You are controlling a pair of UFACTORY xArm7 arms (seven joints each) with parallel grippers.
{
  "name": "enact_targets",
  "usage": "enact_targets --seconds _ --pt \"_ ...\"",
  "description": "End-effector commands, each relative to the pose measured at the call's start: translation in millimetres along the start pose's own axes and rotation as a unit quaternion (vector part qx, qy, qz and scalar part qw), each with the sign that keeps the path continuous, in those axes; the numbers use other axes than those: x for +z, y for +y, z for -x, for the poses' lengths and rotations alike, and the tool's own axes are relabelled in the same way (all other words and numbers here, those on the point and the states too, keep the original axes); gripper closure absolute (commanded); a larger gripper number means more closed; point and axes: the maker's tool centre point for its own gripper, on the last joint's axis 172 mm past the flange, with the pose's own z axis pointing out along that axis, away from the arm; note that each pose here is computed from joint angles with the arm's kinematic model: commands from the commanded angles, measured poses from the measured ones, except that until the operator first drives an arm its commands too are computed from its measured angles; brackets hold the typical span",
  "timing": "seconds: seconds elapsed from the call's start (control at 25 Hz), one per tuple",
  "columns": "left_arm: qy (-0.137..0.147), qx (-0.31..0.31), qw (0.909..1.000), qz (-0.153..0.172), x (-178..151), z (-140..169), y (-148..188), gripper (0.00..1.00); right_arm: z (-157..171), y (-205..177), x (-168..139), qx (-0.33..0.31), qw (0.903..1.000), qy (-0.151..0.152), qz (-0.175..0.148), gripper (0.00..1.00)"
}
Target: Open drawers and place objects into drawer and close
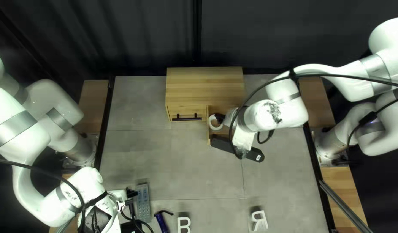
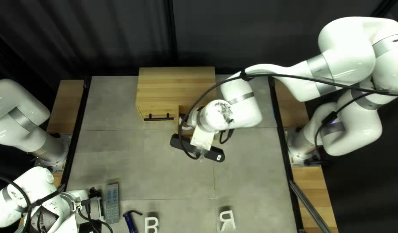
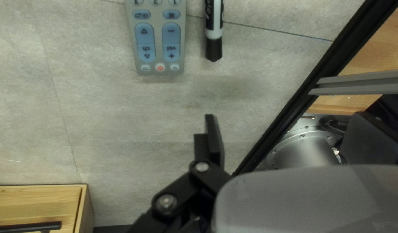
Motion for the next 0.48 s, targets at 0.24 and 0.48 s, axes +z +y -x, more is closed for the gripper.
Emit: enact_targets --seconds 0.24,0.48 --pt "0.0 0.0 1.0 0.0 0.0 0.0 0.0 0.0 2.8 -4.3 -2.8 -0.005 0.9999 0.006 -0.014 0.0" --pt "0.0 0.0 1.0 0.0 0.0 0.0 0.0 0.0 4.4 -8.4 -1.7 0.004 0.9996 0.01 -0.024 0.0"
